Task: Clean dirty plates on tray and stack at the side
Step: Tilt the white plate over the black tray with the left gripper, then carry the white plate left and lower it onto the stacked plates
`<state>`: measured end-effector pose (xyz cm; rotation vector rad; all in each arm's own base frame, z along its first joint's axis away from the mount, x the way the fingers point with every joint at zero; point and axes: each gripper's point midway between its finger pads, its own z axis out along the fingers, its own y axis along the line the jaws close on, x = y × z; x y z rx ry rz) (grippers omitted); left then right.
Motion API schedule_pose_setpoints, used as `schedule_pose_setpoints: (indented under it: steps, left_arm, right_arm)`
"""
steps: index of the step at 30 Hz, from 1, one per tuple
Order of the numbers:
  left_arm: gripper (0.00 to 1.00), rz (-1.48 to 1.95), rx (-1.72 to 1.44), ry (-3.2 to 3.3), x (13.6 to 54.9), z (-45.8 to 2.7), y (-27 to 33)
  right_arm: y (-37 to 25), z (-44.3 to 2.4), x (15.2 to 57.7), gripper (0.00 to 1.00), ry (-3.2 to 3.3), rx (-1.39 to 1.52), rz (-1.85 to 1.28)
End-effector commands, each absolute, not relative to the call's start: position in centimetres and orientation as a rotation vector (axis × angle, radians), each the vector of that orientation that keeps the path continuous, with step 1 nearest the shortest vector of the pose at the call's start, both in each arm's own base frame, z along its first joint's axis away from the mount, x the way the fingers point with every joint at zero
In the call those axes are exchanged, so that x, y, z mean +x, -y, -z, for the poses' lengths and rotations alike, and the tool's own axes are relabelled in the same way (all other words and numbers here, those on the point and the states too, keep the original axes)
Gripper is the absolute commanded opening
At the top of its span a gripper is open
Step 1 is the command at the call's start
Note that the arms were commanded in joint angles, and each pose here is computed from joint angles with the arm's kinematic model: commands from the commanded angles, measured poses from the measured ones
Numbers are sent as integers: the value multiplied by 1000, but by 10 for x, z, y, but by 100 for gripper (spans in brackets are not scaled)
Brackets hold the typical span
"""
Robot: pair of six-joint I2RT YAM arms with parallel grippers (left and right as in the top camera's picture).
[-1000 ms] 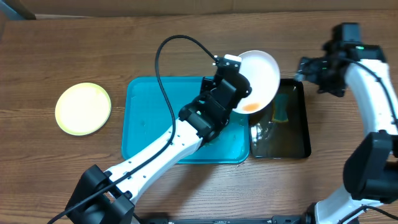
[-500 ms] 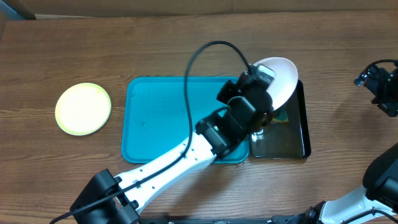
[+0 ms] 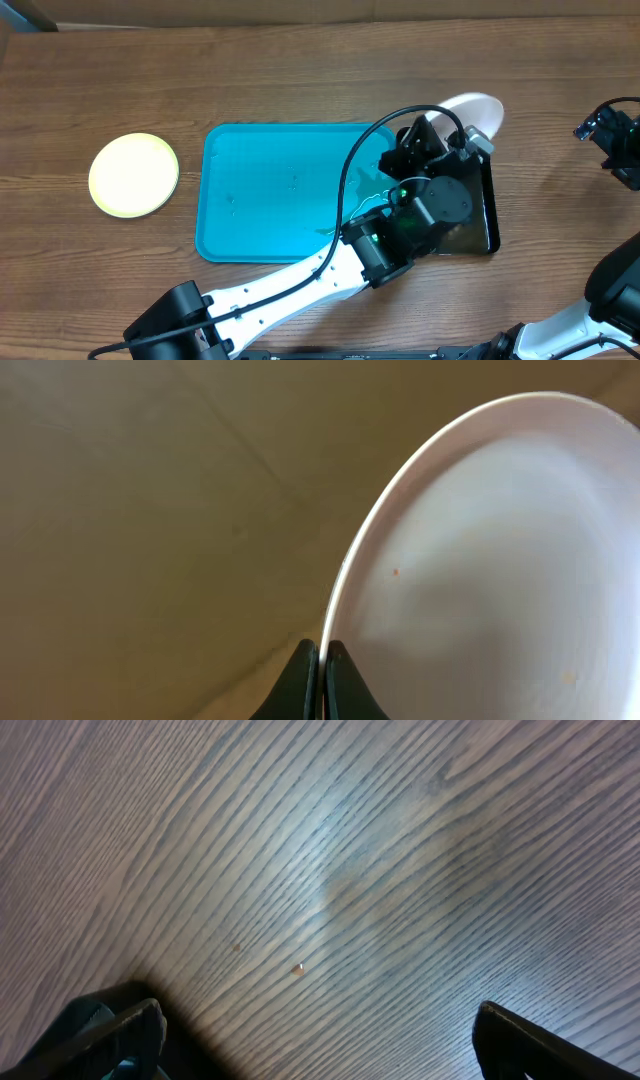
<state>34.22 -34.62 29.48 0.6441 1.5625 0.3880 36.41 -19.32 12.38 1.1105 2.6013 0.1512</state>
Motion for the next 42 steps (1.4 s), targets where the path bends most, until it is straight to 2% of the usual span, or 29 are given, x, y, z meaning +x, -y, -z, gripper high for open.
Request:
schedule_pose_setpoints:
  steps: [1, 7, 12, 17, 23, 27, 31, 35, 42]
  left_arm:
    - [4, -479, 630, -1548, 344, -303, 338]
    - [4, -437, 579, -1577, 346, -299, 335]
    - [4, -282, 458, -1774, 358, -254, 317]
    - [4, 89, 394, -2093, 372, -193, 305]
    - [4, 596, 129, -2301, 403, -183, 266]
    - [4, 734, -115, -2400, 425, -172, 196]
    - [4, 620, -455, -2509, 427, -145, 93]
    - [4, 504, -838, -2546, 403, -123, -14]
    - [4, 305, -1290, -2401, 348, -111, -162]
  right_arm:
    - [195, -141, 368, 100, -2557, 1093, -152]
    - [195, -141, 368, 100, -2557, 1093, -152]
    - [195, -141, 368, 100, -2557, 1093, -152]
    - [195, -141, 368, 100, -2557, 1093, -152]
    - [195, -141, 368, 100, -2557, 1093, -152]
    - [195, -141, 368, 100, -2557, 1093, -152]
    - [195, -141, 368, 100, -2557, 1093, -152]
    - [195, -141, 368, 100, -2557, 1093, -152]
    - [195, -141, 368, 100, -2557, 1093, -152]
